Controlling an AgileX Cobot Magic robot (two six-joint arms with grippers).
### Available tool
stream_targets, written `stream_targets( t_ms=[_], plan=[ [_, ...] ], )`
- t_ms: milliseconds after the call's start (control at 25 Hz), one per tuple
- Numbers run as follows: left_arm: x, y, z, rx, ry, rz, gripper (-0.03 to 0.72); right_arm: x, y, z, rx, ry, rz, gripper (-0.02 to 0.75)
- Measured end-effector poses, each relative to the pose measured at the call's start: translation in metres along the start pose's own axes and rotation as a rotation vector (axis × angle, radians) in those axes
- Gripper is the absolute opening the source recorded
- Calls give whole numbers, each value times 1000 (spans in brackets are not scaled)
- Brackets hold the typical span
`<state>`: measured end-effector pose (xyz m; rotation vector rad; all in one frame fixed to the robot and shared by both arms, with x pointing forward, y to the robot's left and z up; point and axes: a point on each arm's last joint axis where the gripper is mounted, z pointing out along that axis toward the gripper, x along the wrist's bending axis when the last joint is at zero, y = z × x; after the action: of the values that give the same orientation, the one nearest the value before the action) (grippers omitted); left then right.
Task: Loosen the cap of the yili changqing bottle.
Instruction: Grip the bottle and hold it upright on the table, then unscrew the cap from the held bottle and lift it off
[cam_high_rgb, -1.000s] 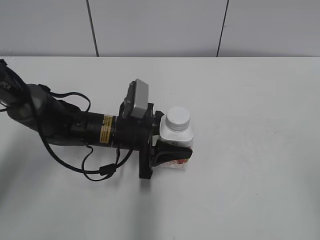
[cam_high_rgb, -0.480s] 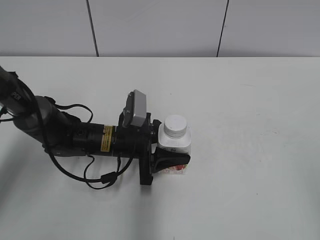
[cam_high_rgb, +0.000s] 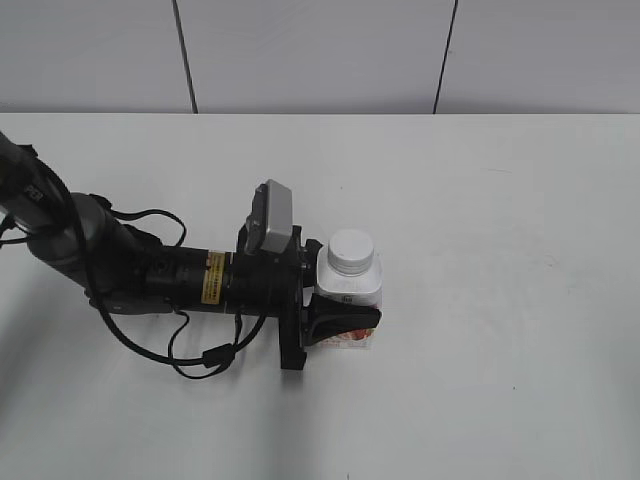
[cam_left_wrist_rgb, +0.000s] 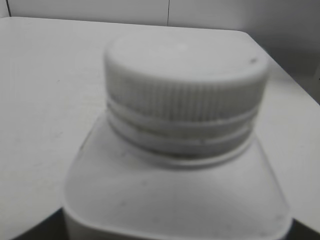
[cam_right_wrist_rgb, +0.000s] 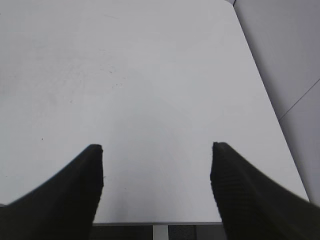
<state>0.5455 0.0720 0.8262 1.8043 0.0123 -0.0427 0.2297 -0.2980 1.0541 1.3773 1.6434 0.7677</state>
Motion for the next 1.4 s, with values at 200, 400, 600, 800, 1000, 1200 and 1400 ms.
stream_targets(
  t_ms=[200, 400, 600, 800, 1000, 1200, 1400],
  plan=[
    [0, 0, 0, -1, 0, 0, 383, 0, 0, 0, 0, 0, 0, 533],
    [0, 0, 0, -1, 0, 1, 382, 0, 0, 0, 0, 0, 0, 533],
    [0, 0, 0, 0, -3, 2, 382, 0, 1, 0, -11, -3, -13, 533],
    [0, 0, 0, 0, -4, 3, 382, 0, 1, 0, -16, -4, -19, 533],
    [0, 0, 0, 0, -4, 3, 382, -5, 8, -4, -70, -56, -43, 533],
    [0, 0, 0, -1, -3, 3, 382, -7, 21, -12, -186, -67, -11, 533],
    [0, 0, 0, -1, -3, 3, 381, -3, 23, -5, -112, 6, 127, 533]
  ],
)
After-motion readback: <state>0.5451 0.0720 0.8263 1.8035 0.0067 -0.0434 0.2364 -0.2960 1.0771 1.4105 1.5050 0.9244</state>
